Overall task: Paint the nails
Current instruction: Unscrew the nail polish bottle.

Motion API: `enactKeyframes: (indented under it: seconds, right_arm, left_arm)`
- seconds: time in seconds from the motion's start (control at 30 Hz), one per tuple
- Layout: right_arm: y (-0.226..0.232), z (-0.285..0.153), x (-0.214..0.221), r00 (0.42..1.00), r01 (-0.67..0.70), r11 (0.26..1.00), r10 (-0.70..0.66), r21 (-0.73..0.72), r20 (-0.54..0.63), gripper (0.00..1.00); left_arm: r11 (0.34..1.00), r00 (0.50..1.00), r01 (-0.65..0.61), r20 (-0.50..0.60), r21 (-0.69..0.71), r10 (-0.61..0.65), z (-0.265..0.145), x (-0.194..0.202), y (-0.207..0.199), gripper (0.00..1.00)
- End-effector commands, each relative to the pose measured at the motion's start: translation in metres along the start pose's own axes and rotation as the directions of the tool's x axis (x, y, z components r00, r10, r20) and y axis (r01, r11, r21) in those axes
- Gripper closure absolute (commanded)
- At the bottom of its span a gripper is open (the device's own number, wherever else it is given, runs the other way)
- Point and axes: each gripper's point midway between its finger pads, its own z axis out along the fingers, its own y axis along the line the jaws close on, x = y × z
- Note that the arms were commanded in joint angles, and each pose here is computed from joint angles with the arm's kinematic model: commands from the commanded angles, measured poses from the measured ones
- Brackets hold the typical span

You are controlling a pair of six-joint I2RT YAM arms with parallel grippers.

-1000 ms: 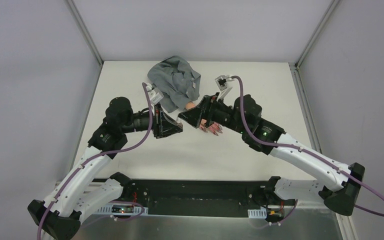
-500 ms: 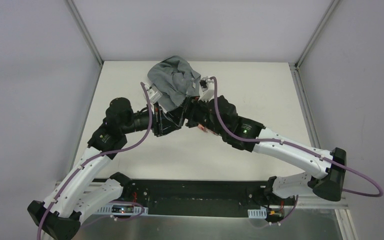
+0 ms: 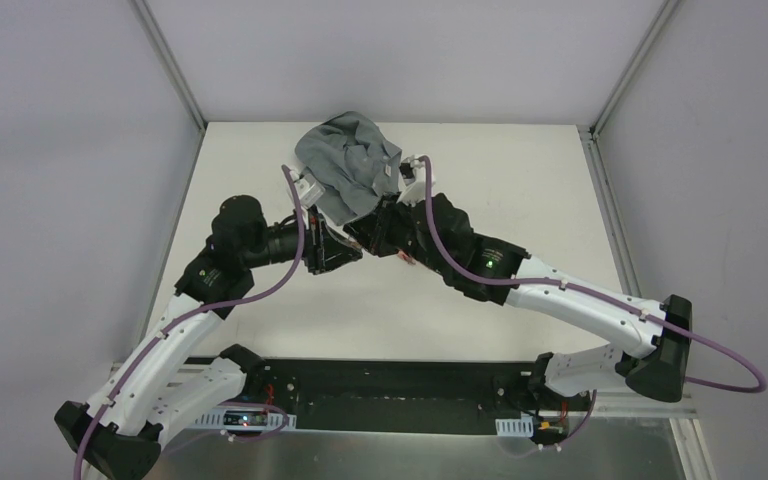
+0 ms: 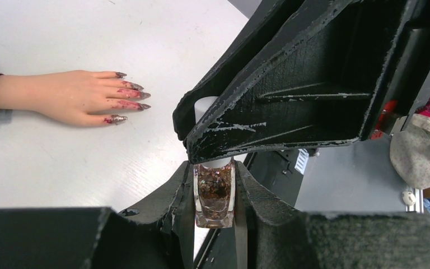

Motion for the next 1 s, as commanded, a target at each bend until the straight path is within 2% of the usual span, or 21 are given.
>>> enactKeyframes:
  seconds: [0.0, 0.27, 0.5, 0.7, 0.8, 0.97]
  right_arm:
    - [0.01, -0.002, -0.017, 0.999, 0.005, 1.0, -0.005, -0.005, 0.046, 1.0]
    - [0.004, -0.011, -0.016, 0.996, 0.082, 0.996, -0.082, -0.017, 0.031, 1.0]
    - [0.012, -0.02, -0.005, 0.987, 0.1, 0.972, -0.124, -0.212, -0.106, 1.0]
    - [0.027, -0.043, 0.002, 0.97, 0.117, 0.906, -0.192, -0.406, -0.149, 1.0]
    - [0.039, -0.057, 0.003, 0.963, 0.121, 0.851, -0.225, -0.511, -0.147, 1.0]
    - [0.051, -0.072, 0.007, 0.953, 0.124, 0.779, -0.266, -0.614, -0.145, 1.0]
  left_arm:
    - [0.999, 0.998, -0.043, 0.05, 0.008, 0.042, -0.003, -0.014, -0.004, 1.0]
    - [0.997, 1.0, -0.017, 0.025, 0.076, 0.016, -0.003, -0.015, -0.017, 1.0]
    - [0.982, 1.0, -0.004, -0.01, 0.19, 0.006, -0.005, -0.015, -0.037, 1.0]
    - [0.952, 0.999, -0.023, -0.032, 0.304, 0.035, -0.013, -0.014, -0.059, 1.0]
    - [0.934, 0.998, -0.04, -0.033, 0.356, 0.055, -0.018, -0.014, -0.069, 1.0]
    - [0.903, 0.996, -0.054, -0.041, 0.426, 0.079, -0.025, -0.012, -0.082, 1.0]
